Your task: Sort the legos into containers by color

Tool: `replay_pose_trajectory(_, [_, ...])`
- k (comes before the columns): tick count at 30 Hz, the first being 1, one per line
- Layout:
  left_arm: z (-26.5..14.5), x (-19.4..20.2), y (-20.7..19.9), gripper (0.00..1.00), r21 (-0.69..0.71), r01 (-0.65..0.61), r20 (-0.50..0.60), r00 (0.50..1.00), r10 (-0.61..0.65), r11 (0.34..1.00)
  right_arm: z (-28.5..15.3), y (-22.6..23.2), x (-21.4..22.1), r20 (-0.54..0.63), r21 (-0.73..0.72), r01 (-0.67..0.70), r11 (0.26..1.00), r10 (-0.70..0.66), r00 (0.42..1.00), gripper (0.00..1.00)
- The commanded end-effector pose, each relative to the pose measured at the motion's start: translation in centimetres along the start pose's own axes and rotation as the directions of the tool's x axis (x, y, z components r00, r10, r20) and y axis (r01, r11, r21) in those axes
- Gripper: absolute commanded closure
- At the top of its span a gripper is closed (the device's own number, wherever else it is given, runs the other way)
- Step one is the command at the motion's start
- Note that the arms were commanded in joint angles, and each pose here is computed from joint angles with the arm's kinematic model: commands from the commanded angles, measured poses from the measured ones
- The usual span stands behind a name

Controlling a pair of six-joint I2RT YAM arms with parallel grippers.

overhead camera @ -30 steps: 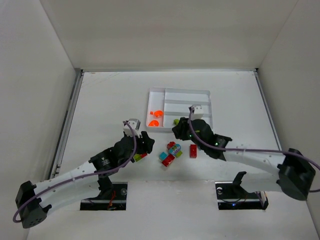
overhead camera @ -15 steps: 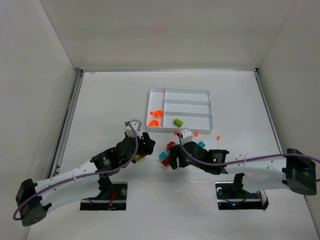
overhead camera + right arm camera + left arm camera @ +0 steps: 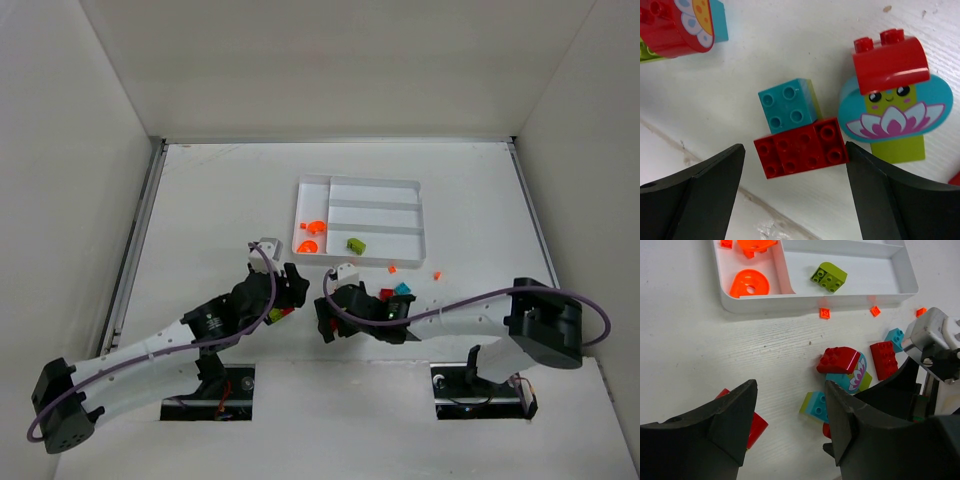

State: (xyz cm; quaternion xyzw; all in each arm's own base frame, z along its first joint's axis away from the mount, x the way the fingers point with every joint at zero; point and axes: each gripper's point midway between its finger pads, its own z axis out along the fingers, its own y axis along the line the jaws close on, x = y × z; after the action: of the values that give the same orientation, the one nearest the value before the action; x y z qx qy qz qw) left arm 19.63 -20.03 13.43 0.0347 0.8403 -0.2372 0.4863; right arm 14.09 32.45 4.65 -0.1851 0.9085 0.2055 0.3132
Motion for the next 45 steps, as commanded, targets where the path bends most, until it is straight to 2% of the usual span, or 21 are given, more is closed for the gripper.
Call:
replay_pose_trajectory(1, [-0.1, -2.1, -0.8, 0.46, 0.020, 0.030, 0.058, 0.998, -0.032, 0.999, 0.5, 1.5, -2.1, 0.058, -0.008, 0.017, 1.000, -0.017, 0.998, 0.14])
replay_pose_trajectory(8, [-0.2, -1.8, -0.3, 0.46, 0.016, 0.045, 0.046, 0.998, -0.046, 0.999, 1.1, 0.7, -1.9, 0.059, 0.039, 0.035, 0.999, -0.037, 0.998, 0.28])
replay_pose_trajectory(11, [-0.4, -1.9, -0.3, 0.45, 0.018, 0.066, 0.026, 0.997, -0.066, 0.998, 0.6, 0.5, -2.1, 0.069, 0.043, 0.031, 0.999, -0.034, 0.997, 0.41])
replay_pose_trajectory(14, [-0.9, -2.3, -0.6, 0.42, 0.040, 0.103, 0.000, 0.995, -0.103, 0.994, -0.6, 0.7, -3.0, 0.109, 0.014, 0.017, 1.000, -0.018, 0.994, 0.47])
replay_pose_trajectory(17, [-1.5, -3.0, -1.6, 0.39, 0.085, 0.168, -0.021, 0.986, -0.166, 0.982, -2.6, 1.2, -4.6, 0.171, -0.044, -0.001, 0.999, 0.008, 0.985, 0.47])
replay_pose_trajectory(22, [-2.3, -4.4, -4.7, 0.24, 0.214, 0.265, -0.054, 0.964, -0.259, 0.940, -5.3, 1.7, -7.2, 0.277, -0.173, -0.025, 0.985, 0.073, 0.958, 0.47])
replay_pose_trajectory(25, [-2.6, -5.5, -6.6, 0.19, 0.290, 0.282, -0.055, 0.959, -0.279, 0.914, -6.3, 1.6, -8.9, 0.308, -0.254, -0.051, 0.966, 0.131, 0.942, 0.47])
replay_pose_trajectory(31, [-1.7, -5.1, -8.1, 0.19, 0.297, 0.346, -0.141, 0.938, -0.318, 0.890, -8.1, 1.2, -11.2, 0.359, -0.308, -0.058, 0.949, 0.172, 0.917, 0.47])
replay_pose_trajectory(38, [-0.3, -4.0, -9.0, 0.19, 0.289, 0.437, -0.209, 0.897, -0.389, 0.852, -8.6, 1.4, -11.6, 0.378, -0.323, -0.045, 0.945, 0.172, 0.910, 0.47])
replay_pose_trajectory(45, [0.3, -4.1, -8.6, 0.31, 0.282, 0.500, -0.203, 0.865, -0.458, 0.819, -8.4, 1.5, -11.8, 0.383, -0.324, -0.043, 0.945, 0.173, 0.907, 0.47])
